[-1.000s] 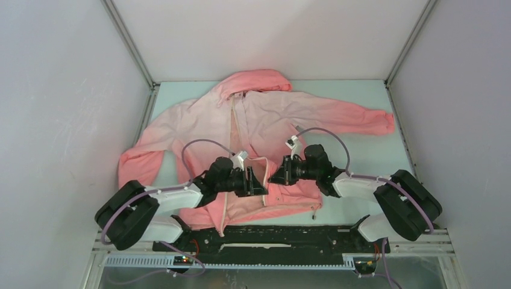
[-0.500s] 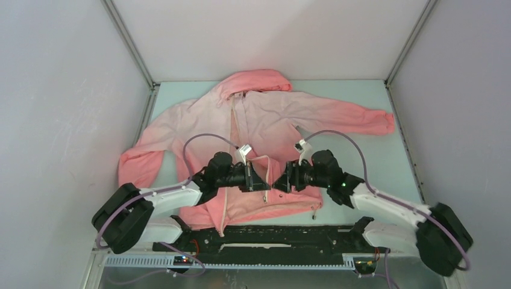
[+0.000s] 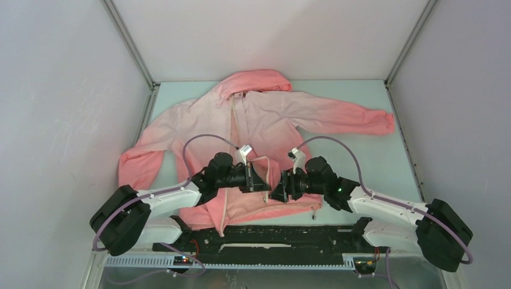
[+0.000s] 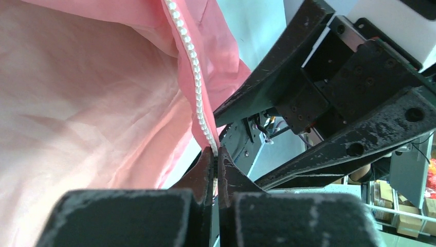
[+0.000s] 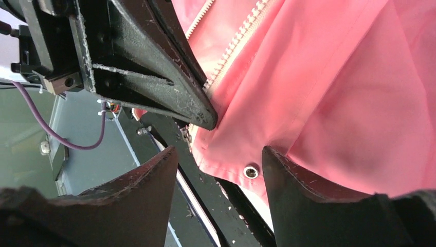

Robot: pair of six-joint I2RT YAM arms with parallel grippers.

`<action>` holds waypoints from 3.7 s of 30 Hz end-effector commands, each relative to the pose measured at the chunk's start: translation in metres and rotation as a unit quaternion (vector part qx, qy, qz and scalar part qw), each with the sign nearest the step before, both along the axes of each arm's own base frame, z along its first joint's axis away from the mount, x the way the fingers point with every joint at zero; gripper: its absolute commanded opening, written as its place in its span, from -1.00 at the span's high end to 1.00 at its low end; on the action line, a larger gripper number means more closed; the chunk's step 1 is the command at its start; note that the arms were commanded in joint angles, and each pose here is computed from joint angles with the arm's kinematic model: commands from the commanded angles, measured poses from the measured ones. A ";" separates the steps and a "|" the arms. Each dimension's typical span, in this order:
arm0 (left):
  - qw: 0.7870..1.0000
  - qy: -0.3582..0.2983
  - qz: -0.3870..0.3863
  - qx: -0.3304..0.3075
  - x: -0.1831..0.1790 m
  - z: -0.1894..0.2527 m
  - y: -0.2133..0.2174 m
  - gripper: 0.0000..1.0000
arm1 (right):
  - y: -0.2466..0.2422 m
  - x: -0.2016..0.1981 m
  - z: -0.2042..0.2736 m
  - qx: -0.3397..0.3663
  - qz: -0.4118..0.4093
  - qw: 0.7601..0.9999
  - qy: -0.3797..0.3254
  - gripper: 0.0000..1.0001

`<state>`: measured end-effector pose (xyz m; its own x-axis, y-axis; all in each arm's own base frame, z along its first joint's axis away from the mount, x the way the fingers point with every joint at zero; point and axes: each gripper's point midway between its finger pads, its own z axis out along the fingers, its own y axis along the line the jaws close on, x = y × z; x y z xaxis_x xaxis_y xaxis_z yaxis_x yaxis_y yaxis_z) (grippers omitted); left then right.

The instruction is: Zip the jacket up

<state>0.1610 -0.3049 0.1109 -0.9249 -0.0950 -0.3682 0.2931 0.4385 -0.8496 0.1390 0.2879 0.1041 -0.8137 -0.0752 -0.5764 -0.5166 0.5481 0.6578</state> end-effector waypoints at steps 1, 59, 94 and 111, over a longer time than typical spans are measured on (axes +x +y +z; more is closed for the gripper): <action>0.999 -0.037 0.005 -0.038 0.011 0.039 -0.012 1.00 | 0.016 0.002 0.009 0.045 0.013 0.999 -0.009 -0.28; 0.817 0.080 0.193 0.537 -0.013 -0.066 0.191 -0.10 | 0.006 0.005 0.011 0.127 0.150 0.979 -0.058 1.00; 0.923 -0.062 0.202 0.321 0.080 0.025 0.063 -0.37 | 0.004 0.004 0.007 0.140 0.174 0.974 -0.019 1.00; 0.905 -0.187 -0.173 0.340 0.024 0.031 0.064 -0.38 | -0.008 0.003 0.013 0.141 0.161 0.976 -0.038 1.00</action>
